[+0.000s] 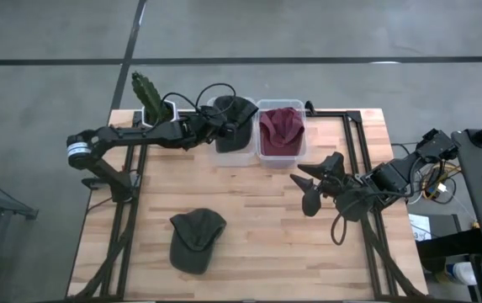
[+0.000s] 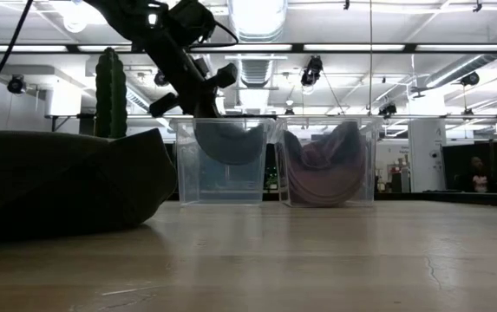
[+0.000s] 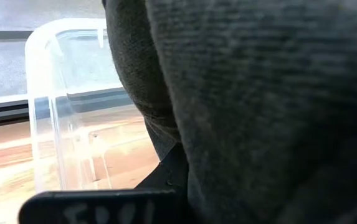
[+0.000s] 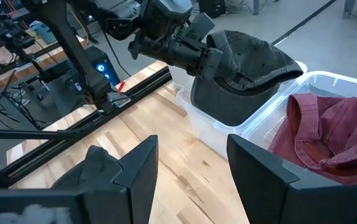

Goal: Pick & Place hat
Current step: Put the right black cap into the left transparent bin

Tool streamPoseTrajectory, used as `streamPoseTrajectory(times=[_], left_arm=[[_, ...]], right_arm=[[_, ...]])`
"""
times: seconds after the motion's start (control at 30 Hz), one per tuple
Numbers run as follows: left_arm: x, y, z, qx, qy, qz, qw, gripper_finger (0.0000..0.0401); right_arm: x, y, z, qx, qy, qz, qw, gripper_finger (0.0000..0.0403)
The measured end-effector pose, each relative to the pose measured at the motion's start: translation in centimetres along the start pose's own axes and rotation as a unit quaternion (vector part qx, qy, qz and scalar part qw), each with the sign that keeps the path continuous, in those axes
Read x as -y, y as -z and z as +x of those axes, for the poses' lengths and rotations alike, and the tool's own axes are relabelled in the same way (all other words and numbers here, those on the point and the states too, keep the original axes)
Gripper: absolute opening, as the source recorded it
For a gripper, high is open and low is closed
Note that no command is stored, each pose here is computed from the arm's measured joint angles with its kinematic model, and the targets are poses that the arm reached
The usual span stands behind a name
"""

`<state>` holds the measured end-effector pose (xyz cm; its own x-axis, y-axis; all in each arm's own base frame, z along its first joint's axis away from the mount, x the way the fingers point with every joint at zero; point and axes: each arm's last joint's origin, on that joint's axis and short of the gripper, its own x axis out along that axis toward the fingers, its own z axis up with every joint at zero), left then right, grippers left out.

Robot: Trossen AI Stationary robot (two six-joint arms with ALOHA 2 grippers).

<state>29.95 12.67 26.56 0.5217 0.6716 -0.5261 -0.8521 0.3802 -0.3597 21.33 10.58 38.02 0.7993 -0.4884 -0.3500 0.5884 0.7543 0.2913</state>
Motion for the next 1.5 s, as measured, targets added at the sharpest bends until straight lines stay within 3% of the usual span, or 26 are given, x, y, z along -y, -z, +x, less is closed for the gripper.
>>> streamPoseTrajectory(times=[0.47, 0.97, 1.5], left_arm=[[-0.2, 0.2, 0.0, -0.008, -0.014, 0.021, 1.0, 0.0051], [-0.3, 0.0, -0.4, -0.009, -0.013, 0.043, 0.999, 0.0193], [-0.5, -0.9, -1.2, -0.014, -0.041, 0.091, 0.995, 0.0202]], right_arm=[[0.0, 0.0, 0.0, 0.001, -0.001, 0.002, 1.0, 0.0185], [-0.1, -0.1, 0.0, 0.002, -0.003, 0.012, 1.0, 0.0185], [-0.1, -0.1, 0.0, 0.001, -0.002, 0.006, 1.0, 0.0185]])
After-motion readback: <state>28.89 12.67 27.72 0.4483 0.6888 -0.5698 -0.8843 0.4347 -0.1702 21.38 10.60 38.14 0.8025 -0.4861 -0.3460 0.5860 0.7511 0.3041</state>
